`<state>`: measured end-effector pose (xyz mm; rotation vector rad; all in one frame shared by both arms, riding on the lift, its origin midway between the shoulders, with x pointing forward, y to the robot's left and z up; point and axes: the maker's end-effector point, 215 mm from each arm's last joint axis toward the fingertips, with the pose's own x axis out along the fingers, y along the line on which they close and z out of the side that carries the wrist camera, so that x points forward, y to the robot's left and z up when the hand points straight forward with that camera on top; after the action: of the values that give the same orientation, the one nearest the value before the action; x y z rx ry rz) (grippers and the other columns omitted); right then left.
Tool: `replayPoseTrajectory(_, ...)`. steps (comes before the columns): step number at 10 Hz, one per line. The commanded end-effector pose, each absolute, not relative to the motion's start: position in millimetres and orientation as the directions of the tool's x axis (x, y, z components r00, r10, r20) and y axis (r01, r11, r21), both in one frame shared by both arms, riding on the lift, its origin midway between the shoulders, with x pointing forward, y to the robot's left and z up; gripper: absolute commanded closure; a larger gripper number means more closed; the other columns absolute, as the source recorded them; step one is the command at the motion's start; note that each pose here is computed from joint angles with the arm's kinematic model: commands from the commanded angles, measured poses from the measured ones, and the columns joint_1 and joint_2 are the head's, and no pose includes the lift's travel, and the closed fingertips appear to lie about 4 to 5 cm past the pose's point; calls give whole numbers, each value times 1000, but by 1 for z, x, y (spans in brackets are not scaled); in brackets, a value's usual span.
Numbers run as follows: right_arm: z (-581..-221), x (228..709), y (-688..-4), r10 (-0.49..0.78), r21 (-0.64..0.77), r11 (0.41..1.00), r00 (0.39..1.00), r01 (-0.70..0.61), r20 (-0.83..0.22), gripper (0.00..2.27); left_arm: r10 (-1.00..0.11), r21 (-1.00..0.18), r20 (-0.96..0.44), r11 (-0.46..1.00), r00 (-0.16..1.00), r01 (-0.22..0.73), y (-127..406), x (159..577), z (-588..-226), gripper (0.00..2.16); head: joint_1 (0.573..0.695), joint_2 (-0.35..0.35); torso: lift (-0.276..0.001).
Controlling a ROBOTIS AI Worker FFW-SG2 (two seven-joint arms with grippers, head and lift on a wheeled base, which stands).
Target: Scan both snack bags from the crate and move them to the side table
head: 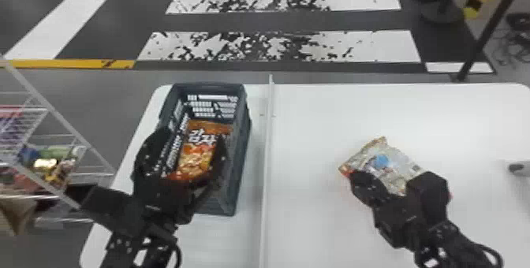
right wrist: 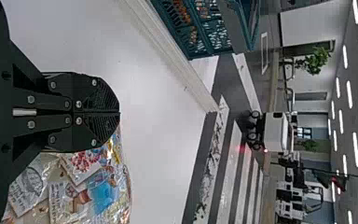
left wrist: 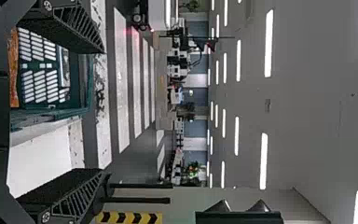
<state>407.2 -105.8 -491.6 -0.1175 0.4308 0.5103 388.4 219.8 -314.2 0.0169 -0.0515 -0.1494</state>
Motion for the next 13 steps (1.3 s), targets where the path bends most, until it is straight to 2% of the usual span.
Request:
replayPoseTrajectory(1, -496, 416, -96, 454, -19, 856, 769, -517, -450, 2216, -146, 12, 50, 989, 988, 145, 222, 388, -315, 90, 695, 156, -75)
replayPoseTrajectory(4, -517, 439, -94, 446, -42, 846, 749, -531, -490, 2216, -154, -8, 47, 988, 987, 154, 220, 388, -316, 90, 695, 178, -75)
replayPoseTrajectory(8, -529, 469, -113, 410, -67, 857, 756, -510, -511, 2216, -157, -10, 38, 987, 987, 158, 219, 387, -319, 90, 695, 160, -75)
replayPoseTrajectory(13, -525, 491, -160, 325, -83, 904, 801, -419, -503, 2213, -169, -13, 38, 985, 985, 170, 215, 388, -320, 90, 695, 87, -75)
